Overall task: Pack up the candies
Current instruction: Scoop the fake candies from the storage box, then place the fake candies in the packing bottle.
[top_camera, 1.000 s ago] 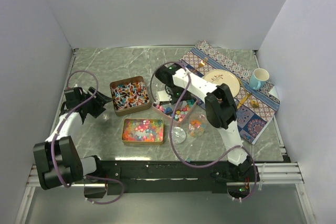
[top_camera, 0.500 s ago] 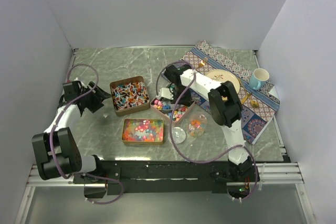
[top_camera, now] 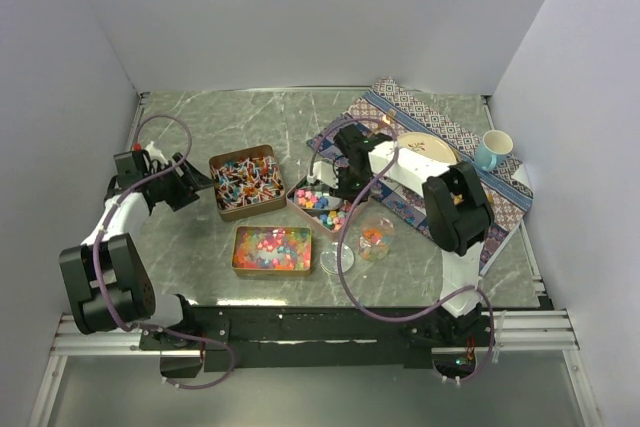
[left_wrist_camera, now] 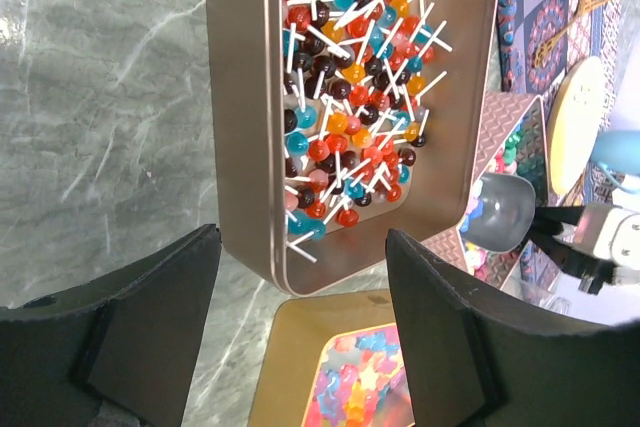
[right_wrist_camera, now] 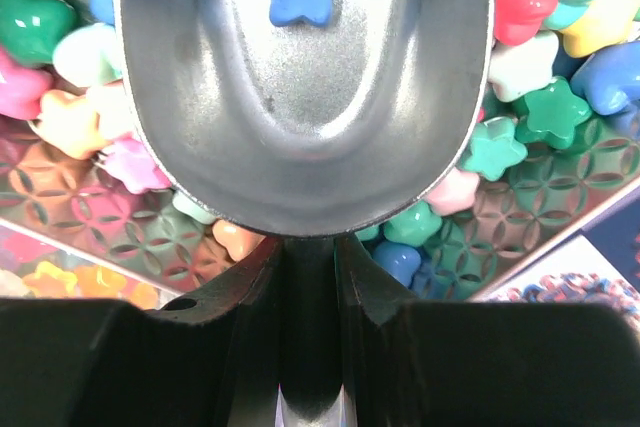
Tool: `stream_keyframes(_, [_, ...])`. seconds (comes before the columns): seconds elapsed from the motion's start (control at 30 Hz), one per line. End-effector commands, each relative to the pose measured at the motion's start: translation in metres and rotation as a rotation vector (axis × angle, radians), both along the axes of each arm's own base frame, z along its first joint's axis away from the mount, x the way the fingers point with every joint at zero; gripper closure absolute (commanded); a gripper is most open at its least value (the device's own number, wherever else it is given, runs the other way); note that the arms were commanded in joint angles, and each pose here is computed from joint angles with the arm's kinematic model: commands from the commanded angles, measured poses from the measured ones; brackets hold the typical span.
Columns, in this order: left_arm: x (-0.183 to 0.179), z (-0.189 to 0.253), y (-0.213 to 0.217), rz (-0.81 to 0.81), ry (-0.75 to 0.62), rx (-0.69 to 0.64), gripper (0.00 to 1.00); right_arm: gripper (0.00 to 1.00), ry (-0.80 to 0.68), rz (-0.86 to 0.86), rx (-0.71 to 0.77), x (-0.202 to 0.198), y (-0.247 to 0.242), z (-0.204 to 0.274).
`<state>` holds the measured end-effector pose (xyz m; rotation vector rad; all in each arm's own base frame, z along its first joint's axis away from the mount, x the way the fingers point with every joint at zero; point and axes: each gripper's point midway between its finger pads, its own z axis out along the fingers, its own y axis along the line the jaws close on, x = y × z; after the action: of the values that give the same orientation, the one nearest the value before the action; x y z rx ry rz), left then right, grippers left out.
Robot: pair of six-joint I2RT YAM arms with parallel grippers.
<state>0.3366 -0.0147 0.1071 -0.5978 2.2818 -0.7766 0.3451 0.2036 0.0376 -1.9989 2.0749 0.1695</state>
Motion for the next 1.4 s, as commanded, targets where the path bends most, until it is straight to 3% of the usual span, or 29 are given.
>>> stream_keyframes(0.0, [0.008,0.012,0.005,-0.061,-0.071,0.011,0.27,1.00,-0.077,-0.010,0.246,0.018,0.025,0.035])
stream_keyframes(0.43, [0.009,0.011,0.012,-0.124,-0.093,0.017,0.27,1.00,-0.063,-0.101,0.446,0.018,0.007,0.071])
stream_keyframes(0.73, [0.024,0.020,0.022,-0.104,-0.154,0.064,0.27,1.00,-0.223,-0.129,0.485,0.012,-0.005,0.082])
stream_keyframes(1.0, [0.025,0.035,0.022,-0.096,-0.183,0.069,0.27,1.00,-0.353,-0.239,0.634,0.022,-0.021,0.168])
stream_keyframes(1.17, [0.026,0.045,0.022,-0.070,-0.208,0.056,0.27,1.00,-0.435,-0.226,0.589,0.000,-0.047,0.196])
stream_keyframes(1.37, [0.027,0.048,0.022,-0.062,-0.225,0.054,0.27,1.00,-0.445,-0.279,0.646,-0.041,-0.069,0.213])
